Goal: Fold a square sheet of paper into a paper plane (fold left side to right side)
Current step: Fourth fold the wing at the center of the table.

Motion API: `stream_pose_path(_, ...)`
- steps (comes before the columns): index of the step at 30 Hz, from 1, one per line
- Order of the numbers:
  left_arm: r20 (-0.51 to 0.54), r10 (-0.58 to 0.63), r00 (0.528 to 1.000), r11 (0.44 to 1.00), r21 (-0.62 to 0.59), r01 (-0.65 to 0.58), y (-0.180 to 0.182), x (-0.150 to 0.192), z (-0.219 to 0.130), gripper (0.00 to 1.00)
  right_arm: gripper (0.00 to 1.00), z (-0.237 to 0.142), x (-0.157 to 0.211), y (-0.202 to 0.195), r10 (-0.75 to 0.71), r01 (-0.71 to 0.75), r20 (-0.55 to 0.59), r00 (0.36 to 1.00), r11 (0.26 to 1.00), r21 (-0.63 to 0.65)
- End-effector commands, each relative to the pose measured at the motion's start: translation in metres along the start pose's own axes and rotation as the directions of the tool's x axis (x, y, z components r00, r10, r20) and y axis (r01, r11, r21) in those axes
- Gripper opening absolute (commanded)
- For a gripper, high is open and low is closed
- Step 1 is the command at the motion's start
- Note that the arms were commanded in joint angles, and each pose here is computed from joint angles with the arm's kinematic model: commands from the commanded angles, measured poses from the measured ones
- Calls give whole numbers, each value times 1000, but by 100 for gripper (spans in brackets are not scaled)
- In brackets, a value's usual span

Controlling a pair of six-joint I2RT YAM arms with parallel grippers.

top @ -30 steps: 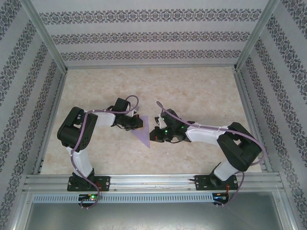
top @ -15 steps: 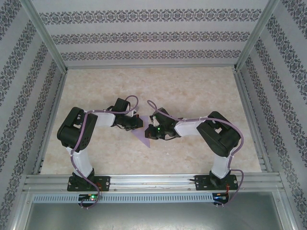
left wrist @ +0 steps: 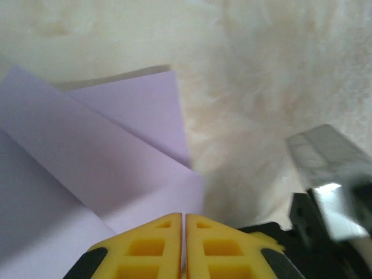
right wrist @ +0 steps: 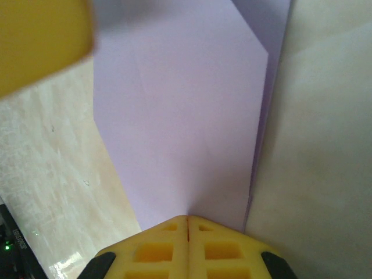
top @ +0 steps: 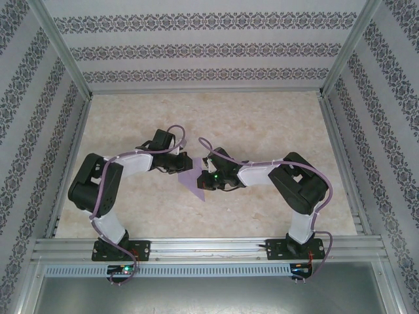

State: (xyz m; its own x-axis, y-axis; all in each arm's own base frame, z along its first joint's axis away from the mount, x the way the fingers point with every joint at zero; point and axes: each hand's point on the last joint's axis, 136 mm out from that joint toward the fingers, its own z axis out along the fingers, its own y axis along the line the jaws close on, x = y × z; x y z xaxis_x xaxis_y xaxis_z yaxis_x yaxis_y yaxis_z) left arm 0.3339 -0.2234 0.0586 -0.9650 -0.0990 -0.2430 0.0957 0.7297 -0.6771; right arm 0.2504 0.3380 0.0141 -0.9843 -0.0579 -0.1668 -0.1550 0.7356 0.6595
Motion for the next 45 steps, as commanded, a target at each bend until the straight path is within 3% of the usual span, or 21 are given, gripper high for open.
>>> stream_pose_path(1,-22,7,1000,1000,28,-7,-6,13,-9,8,0,9,41,-60,66,-39,-118,991,975,217)
stream_pose_path(7,-72,-17,997,992,123,25,-21,41,-3,7,0,10,41,-63,75,-47,-116,990,972,228)
stream_pose_path(16,-115,-37,993,991,126,52,-18,52,16,6,0,12,41,-65,77,-47,-122,990,971,236)
stream_pose_path(29,-128,-51,990,994,91,63,-5,52,30,6,0,12,43,-67,73,-37,-136,988,966,256)
stream_pose_path(45,-123,-67,990,997,-52,61,27,50,43,6,0,12,51,-77,59,0,-176,983,948,318)
